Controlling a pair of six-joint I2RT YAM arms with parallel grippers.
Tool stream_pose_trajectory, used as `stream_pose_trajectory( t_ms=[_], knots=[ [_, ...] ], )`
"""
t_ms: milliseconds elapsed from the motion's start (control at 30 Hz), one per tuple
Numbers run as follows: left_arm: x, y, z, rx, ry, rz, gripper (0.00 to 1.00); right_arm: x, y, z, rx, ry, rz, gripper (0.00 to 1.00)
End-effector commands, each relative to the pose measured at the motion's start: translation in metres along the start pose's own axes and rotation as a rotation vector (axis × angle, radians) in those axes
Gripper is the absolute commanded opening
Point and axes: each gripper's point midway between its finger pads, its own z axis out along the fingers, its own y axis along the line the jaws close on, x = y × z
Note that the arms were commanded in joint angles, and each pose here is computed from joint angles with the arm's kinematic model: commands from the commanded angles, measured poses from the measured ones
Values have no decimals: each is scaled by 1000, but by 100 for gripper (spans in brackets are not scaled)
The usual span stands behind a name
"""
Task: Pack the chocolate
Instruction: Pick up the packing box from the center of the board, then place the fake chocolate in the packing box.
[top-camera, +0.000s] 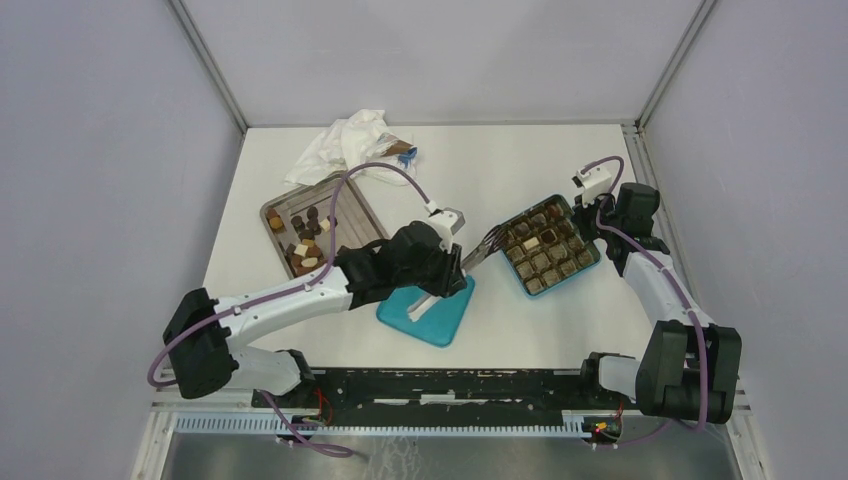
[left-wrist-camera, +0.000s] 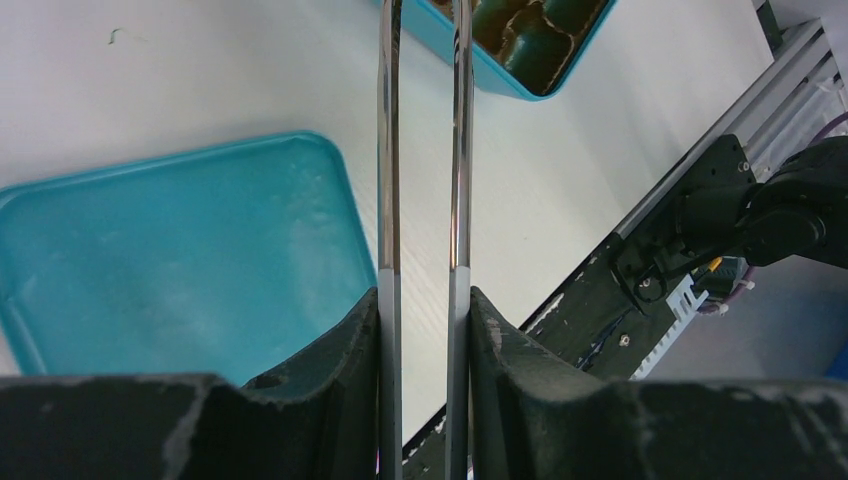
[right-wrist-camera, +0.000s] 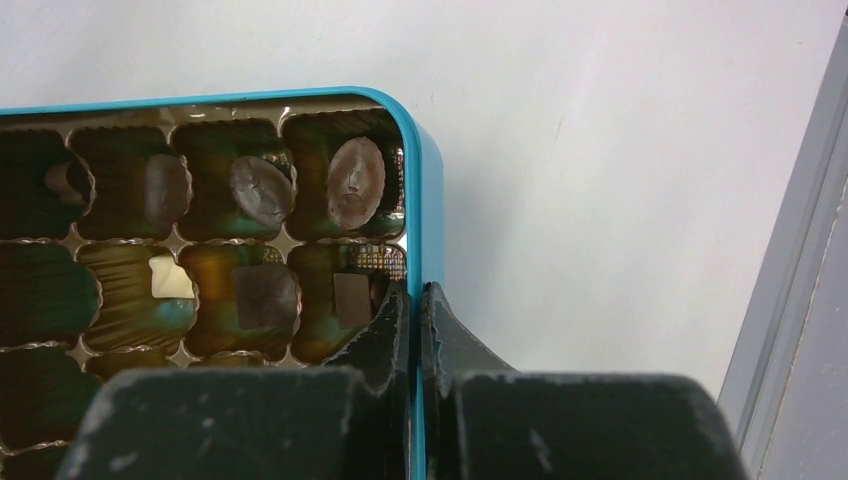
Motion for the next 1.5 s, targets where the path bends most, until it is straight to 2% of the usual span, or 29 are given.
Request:
stream_pose_trajectory(
  t_ms=[0,333,533,867,1467],
  knots=[
    [-46,-37,8,49,-135,1,2,-23,-1,2,-14,-80,-24,0],
    [-35,-49,43,-1,-66,47,2,-17,2,6,-34,-58,-20,0],
    [-25,-42,55,-58,-16,67,3,-13,3,8,-45,-45,-17,0],
    [-17,-36,51,-123,11,87,4,-9,2,11,-47,-26,-11,0],
    [2,-38,51,-124,67,100,10,-4,3,14,-55,-8,-1,1]
  ],
)
